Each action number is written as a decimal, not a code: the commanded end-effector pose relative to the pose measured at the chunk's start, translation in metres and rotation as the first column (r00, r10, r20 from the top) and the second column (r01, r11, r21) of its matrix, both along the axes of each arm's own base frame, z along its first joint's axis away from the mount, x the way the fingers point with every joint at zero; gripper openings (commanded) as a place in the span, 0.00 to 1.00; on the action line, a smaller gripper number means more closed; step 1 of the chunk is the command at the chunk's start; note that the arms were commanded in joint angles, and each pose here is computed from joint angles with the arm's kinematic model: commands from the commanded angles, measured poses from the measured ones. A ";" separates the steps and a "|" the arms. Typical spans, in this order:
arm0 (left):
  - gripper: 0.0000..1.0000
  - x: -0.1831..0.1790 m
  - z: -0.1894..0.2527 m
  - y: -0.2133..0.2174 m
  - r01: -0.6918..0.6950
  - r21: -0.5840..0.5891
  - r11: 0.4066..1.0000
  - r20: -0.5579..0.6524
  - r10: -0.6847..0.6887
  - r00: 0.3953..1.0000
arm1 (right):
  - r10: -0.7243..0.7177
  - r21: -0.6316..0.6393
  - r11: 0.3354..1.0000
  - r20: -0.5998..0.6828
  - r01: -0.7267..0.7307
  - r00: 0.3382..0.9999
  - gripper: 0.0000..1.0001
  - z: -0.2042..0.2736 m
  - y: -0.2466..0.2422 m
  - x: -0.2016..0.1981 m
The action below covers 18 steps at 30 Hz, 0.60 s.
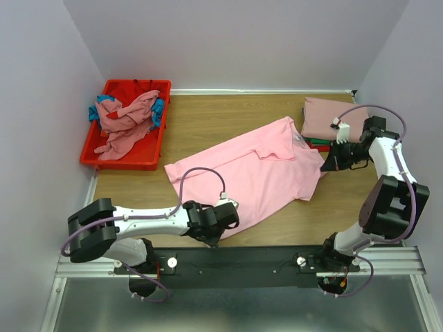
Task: Fold and stack the t-shirts
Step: Fold the tshirt
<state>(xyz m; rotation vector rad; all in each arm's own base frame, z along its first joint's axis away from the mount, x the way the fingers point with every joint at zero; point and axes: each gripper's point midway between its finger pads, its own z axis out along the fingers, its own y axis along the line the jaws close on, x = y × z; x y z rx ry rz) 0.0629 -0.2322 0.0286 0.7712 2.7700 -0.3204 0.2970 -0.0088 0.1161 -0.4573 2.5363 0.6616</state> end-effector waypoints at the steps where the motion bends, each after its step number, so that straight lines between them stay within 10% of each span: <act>1: 0.00 -0.009 -0.004 0.005 0.033 0.036 0.999 -0.051 -0.031 0.998 | 0.014 0.038 0.999 0.037 -0.016 0.999 0.01 0.010 0.011 0.013; 18: 0.01 -0.012 0.013 -0.006 0.112 -0.010 0.994 -0.080 -0.113 0.990 | 0.019 0.066 0.998 0.084 -0.024 0.996 0.00 0.024 0.014 0.030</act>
